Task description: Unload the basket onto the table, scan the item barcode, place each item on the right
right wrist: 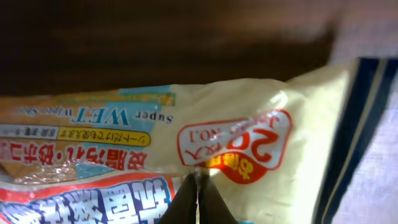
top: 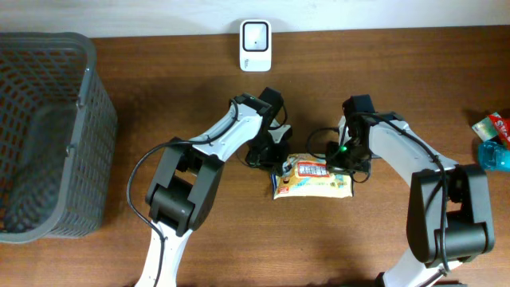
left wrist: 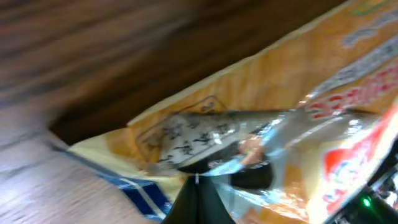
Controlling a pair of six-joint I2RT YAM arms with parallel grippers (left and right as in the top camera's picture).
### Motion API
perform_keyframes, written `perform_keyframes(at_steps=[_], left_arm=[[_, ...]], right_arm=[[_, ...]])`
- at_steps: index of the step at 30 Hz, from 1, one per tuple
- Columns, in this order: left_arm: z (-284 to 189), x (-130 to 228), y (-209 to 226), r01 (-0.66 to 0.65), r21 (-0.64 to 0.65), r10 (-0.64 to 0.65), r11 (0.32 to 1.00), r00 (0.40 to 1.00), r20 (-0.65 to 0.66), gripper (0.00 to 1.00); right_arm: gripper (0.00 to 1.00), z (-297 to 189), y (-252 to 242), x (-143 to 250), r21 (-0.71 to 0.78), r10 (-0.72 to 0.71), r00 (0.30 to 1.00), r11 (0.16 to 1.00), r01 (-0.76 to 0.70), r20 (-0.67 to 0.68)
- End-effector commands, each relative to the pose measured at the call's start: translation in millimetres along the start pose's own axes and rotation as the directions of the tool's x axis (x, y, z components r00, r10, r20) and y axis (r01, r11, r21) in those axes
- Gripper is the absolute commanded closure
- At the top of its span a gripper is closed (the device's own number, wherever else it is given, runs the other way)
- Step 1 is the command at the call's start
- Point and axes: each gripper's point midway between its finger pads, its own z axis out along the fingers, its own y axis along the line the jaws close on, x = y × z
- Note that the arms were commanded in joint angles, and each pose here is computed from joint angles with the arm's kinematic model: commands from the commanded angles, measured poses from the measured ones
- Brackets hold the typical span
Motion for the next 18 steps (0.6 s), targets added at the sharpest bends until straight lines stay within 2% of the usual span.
perform_keyframes(at_steps=[1,4,5,6,7,8,9,10,14,18], left_arm=[[5.6,-4.7,70.0,0.131,-0.242,-0.131,0.961,0.991,0.015,1.0],[-50.8,-15.7,96.1,0.232,-0.256,-0.224,0.938,0.973,0.06,1.0],[-69.1,-18.7,94.3,0.239,-0.222,-0.23,0.945,0.971,0.064,1.0],[-76.9,-20.4,82.4,0.209,-0.151,-0.204,0.966,0.978,0.05,1.0],[-80.1,-20.9,66.9,0.173,-0.06,-0.171,0.983,0.985,0.032,1.0],[-80.5,-19.9,50.5,0.128,0.034,-0.128,0.991,0.992,0.013,0.9],[-77.7,-14.9,35.7,0.064,0.107,-0.063,0.992,0.998,-0.01,0.32],[-73.4,-10.3,33.8,0.053,0.105,-0.05,0.993,0.998,-0.028,0.01],[-42.5,9.6,22.8,0.04,0.128,-0.026,0.991,0.994,-0.108,0.01],[3.3,23.7,-4.5,-0.004,0.264,0.039,0.965,0.991,-0.129,0.01]], right_arm=[[0.95,6.0,-4.6,-8.9,0.032,0.0,0.999,0.999,-0.001,0.04],[0.93,-19.2,-2.7,-25.9,0.076,-0.024,0.998,0.997,0.019,0.063],[0.69,-32.7,0.5,-31.5,0.085,-0.034,0.997,0.996,0.028,0.065],[0.53,-48.8,1.2,-37.7,0.107,-0.033,0.997,0.994,0.025,0.072],[0.28,-65.0,0.9,-41.7,0.133,-0.031,0.997,0.991,0.021,0.075],[0.07,-80.4,-0.1,-44.3,0.155,-0.028,0.997,0.988,0.016,0.077],[0.02,-98.3,-1.9,-47.5,0.174,-0.02,0.996,0.985,0.006,0.083],[0.02,-113.7,-6.4,-51.2,0.189,-0.007,0.995,0.982,-0.011,0.095],[0.02,-140.7,-39.2,-68.1,0.195,0.08,0.984,0.975,-0.111,0.162],[0.02,-146.7,-70.6,-63.9,0.18,0.174,0.973,0.963,-0.201,0.152]])
